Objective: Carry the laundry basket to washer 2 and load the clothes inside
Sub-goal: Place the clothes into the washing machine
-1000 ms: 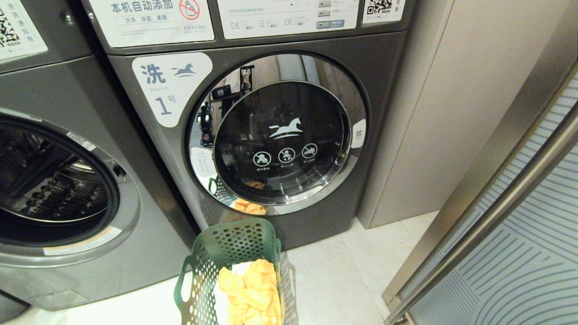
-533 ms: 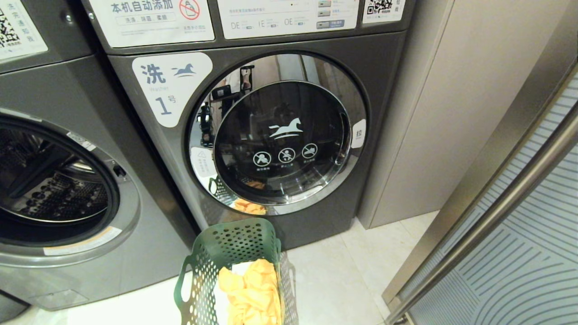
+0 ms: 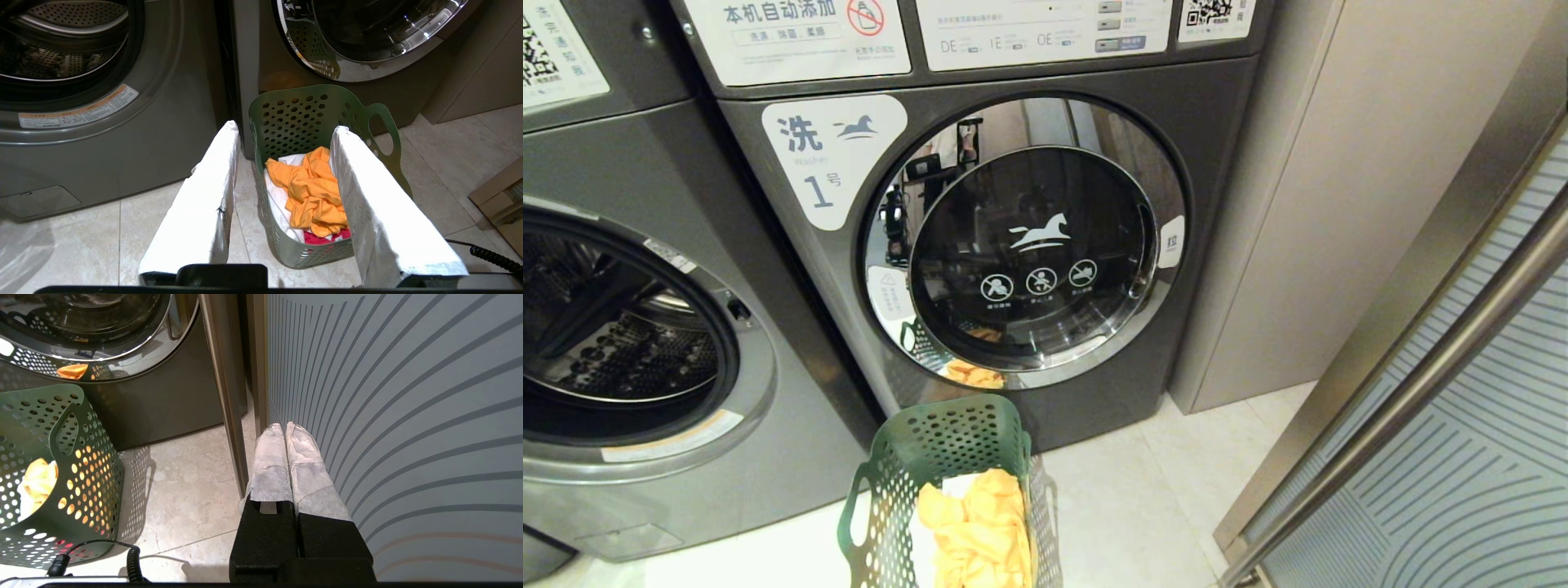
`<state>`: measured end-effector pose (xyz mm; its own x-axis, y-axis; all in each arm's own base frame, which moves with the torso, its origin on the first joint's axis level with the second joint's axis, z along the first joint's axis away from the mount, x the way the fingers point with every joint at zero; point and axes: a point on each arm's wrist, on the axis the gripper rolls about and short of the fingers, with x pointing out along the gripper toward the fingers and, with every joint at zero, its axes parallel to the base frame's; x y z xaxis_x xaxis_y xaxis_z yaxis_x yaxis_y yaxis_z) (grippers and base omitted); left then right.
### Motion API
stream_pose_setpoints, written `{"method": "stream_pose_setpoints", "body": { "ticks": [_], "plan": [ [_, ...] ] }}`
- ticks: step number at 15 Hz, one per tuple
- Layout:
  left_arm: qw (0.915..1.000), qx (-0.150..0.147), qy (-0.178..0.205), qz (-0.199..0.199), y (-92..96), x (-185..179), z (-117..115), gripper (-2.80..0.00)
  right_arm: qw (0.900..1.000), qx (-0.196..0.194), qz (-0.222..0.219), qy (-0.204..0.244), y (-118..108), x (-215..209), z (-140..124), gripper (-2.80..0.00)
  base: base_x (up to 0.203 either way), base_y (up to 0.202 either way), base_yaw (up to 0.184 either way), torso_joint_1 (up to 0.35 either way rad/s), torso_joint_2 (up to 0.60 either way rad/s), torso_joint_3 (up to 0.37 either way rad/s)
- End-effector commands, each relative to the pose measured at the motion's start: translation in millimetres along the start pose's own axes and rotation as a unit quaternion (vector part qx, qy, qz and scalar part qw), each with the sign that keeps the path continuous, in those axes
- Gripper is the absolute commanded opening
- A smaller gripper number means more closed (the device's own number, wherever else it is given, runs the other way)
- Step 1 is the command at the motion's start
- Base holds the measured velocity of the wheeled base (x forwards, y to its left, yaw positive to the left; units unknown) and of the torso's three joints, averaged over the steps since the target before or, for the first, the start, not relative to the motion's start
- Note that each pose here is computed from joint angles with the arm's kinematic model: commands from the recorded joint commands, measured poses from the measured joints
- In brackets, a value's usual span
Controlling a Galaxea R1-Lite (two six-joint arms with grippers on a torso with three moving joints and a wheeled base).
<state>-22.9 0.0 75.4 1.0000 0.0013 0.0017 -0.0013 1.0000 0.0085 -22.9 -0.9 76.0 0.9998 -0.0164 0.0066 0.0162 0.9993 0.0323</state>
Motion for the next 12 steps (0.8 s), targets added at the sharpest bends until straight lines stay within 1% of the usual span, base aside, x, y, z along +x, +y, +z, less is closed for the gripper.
{"method": "stream_pose_setpoints", "body": {
  "ticks": [1, 12],
  "plan": [
    [1.0000, 0.000, 0.001, 0.000, 0.0, 0.1, 0.0, -2.80, 1.000, -0.001, 0.000, 0.000, 0.0, 0.1, 0.1, -2.80, 0.000, 0.000, 0.000, 0.000, 0.00, 0.000],
    [1.0000, -0.002, 0.002, 0.000, 0.0, 0.1, -0.1, -2.80, 1.000, -0.003, 0.000, 0.002, 0.0, 0.2, -0.5, -2.80, 0.000, 0.000, 0.000, 0.000, 0.00, 0.000]
  ]
}}
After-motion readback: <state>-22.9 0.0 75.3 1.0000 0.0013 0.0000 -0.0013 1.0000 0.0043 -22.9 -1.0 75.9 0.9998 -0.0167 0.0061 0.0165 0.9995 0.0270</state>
